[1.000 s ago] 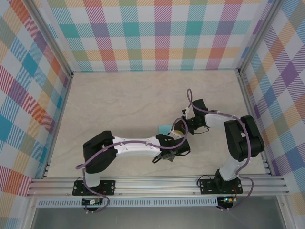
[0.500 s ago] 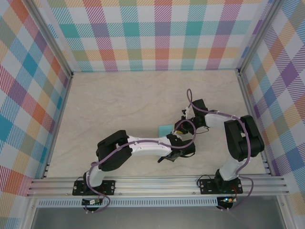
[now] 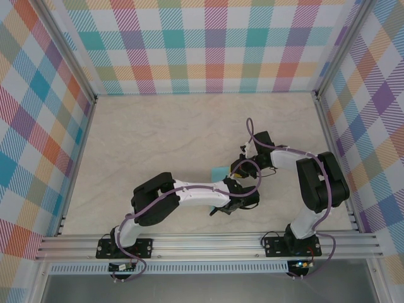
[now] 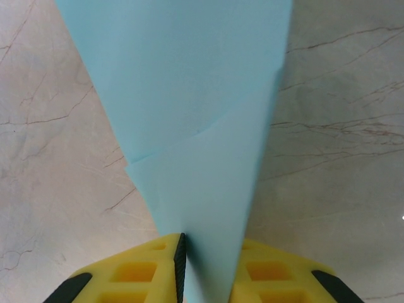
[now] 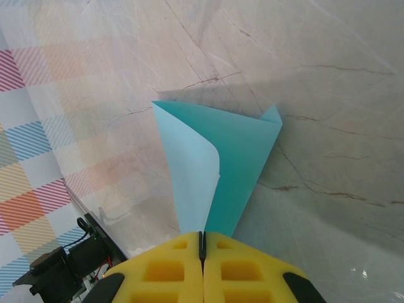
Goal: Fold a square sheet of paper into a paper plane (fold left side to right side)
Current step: Fold the wing for the fifth time at the center of the table.
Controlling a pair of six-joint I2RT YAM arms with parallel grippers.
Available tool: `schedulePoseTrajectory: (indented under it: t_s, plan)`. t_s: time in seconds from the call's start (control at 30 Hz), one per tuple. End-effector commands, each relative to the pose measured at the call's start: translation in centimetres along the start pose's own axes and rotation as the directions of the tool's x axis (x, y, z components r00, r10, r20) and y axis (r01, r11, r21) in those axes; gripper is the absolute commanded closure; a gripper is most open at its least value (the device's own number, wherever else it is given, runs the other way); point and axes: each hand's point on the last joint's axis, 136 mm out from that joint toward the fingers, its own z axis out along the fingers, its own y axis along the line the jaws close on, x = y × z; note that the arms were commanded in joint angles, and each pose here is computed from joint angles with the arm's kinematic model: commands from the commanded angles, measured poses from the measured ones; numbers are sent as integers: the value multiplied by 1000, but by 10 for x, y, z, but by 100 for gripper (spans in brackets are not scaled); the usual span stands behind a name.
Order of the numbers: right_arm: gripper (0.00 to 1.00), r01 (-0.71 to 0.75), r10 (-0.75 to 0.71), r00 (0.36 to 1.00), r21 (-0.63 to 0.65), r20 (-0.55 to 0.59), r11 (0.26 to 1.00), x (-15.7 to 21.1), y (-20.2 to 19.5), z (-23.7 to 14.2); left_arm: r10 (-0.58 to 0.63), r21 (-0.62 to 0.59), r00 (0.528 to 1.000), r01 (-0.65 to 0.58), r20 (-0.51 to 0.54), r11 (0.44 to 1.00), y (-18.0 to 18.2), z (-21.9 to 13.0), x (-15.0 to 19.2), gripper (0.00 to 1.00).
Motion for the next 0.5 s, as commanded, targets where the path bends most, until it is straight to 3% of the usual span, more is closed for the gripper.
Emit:
schedulePoseTrajectory:
  t_s: [0.0,0.47]
  plan:
    - [94,12,-12,1000,7,-4,1000,-1,3,-1,11,-23,1000,-12,-4,1000,-1,-3,2,79]
    - [95,-21,21,1000,46,-5,999,-2,-8,4,2,55,1000,-2,-7,998,-14,-8,1,77]
